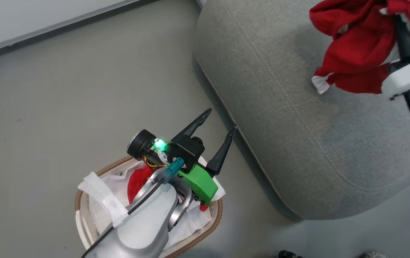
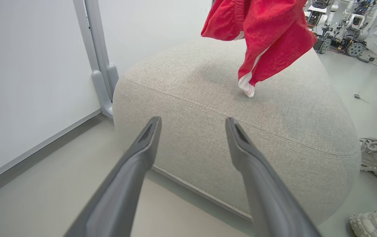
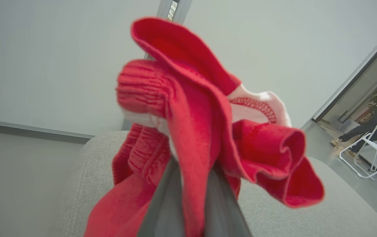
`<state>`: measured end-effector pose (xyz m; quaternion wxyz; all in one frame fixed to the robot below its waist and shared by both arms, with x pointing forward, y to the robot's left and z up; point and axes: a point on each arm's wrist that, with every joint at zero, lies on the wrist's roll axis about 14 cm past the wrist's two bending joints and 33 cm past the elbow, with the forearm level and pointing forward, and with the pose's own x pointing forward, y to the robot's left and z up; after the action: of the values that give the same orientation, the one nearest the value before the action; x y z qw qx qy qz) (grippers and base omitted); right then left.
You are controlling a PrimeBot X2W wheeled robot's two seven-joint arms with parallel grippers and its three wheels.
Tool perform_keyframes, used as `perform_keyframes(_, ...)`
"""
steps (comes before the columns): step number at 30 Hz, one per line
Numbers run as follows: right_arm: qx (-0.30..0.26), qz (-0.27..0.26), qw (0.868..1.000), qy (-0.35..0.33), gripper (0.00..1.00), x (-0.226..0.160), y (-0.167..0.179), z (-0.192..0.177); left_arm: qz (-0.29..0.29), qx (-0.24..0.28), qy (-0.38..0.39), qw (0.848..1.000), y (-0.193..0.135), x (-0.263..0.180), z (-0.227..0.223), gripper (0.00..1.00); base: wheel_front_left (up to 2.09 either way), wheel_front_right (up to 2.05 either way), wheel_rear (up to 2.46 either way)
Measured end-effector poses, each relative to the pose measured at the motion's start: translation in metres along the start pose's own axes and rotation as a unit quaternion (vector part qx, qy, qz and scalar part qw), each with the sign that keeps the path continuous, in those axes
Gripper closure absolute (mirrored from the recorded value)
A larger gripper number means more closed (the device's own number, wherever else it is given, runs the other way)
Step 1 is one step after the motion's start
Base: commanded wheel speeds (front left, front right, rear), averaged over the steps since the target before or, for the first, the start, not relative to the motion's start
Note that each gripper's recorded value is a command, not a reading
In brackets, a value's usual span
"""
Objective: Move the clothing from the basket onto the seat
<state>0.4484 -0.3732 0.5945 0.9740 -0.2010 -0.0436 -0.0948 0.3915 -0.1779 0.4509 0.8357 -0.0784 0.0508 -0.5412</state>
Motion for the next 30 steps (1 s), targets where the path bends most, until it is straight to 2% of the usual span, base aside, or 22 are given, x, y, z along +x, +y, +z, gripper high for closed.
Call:
perform_keyframes(6, -0.012, -0.030, 0.999, 0.043, 1.00, 0.031, -0.019, -0.031, 0.035, -0.004, 0.008, 0.999, 0.030, -0.013, -0.011, 0.00, 0.00, 0.00, 0.00)
perform_keyframes(10, -0.011, -0.027, 0.996, 0.090, 1.00, 0.038, -0.004, -0.069, 0.068, -0.012, 0.020, 0.997, 0.049, -0.029, -0.021, 0.00, 0.00, 0.00, 0.00)
perform_keyframes(11, -0.005, -0.026, 0.994, 0.107, 0.47, 0.036, 0.001, -0.081, 0.076, -0.013, 0.024, 0.997, 0.053, -0.033, -0.024, 0.00, 0.00, 0.00, 0.00)
perform_keyframes(12, 0.004, -0.025, 0.992, 0.126, 0.00, 0.032, 0.009, -0.096, 0.087, -0.015, 0.029, 0.996, 0.059, -0.039, -0.028, 0.00, 0.00, 0.00, 0.00)
perform_keyframes(17, 0.049, -0.042, 0.985, 0.162, 0.00, 0.023, 0.029, -0.129, 0.127, -0.025, 0.044, 0.991, 0.076, -0.060, -0.040, 0.00, 0.00, 0.00, 0.00)
perform_keyframes(21, 0.062, -0.047, 0.978, 0.193, 0.00, -0.008, 0.037, -0.151, 0.151, -0.035, 0.041, 0.987, 0.080, -0.072, -0.038, 0.00, 0.00, 0.00, 0.00)
perform_keyframes(30, 0.095, -0.065, 0.974, 0.194, 0.00, -0.066, 0.036, -0.148, 0.196, -0.036, 0.032, 0.979, 0.080, -0.095, -0.025, 0.00, 0.00, 0.00, 0.00)
